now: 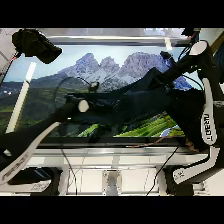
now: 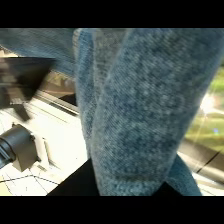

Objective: Fold the clothes and pants, and hang the long-sleeved shirts on hangers.

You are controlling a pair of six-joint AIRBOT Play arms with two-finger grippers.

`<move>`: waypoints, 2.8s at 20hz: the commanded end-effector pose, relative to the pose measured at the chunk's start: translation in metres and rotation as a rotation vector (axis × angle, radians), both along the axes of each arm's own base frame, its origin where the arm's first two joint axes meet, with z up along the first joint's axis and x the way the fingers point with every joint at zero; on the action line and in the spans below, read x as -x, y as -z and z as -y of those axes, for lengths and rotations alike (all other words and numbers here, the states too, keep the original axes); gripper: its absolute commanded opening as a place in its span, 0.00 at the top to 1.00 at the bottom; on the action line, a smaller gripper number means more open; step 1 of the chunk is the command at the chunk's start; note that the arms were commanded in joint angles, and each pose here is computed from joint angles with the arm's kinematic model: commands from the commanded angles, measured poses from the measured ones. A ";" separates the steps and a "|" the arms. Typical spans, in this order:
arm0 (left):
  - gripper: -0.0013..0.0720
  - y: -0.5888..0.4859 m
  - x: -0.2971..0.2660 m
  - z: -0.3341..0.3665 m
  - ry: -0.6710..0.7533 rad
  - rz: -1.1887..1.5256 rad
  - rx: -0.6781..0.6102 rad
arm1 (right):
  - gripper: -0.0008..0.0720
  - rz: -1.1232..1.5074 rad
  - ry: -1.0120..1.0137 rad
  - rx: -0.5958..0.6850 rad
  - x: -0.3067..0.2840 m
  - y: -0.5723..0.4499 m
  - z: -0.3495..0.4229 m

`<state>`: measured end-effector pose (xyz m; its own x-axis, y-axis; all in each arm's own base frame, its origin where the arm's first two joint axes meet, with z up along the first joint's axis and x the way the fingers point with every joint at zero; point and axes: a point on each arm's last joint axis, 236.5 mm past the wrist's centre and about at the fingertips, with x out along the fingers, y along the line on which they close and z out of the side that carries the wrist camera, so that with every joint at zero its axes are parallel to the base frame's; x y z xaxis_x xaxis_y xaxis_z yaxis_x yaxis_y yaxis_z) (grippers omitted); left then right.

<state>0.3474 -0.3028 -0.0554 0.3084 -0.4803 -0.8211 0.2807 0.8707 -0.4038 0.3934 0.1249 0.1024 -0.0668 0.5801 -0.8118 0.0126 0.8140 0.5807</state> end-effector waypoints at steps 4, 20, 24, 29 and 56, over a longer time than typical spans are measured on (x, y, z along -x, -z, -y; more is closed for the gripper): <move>0.96 0.023 -0.013 0.059 0.010 0.000 0.062 | 0.86 0.097 0.064 0.017 -0.013 -0.036 -0.023; 0.96 -0.257 -0.041 -0.211 -0.305 0.515 -0.115 | 0.62 0.418 0.081 -0.121 -0.045 -0.008 -0.274; 0.96 -0.309 -0.010 -0.264 -0.432 0.631 -0.133 | 0.36 0.439 0.009 -0.194 -0.011 -0.006 -0.333; 0.96 -0.302 0.006 -0.297 -0.505 0.582 -0.194 | 0.36 0.416 -0.194 0.088 0.004 0.009 -0.257; 0.96 -0.263 0.001 -0.295 -0.546 0.456 -0.163 | 0.18 -0.161 0.016 -0.608 -0.042 0.169 -0.214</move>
<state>0.3465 -0.0084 0.2082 0.7992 -0.0442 -0.5995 -0.0972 0.9747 -0.2014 0.4350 0.2985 -0.0790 -0.1740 0.8913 -0.4186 0.1788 0.4466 0.8767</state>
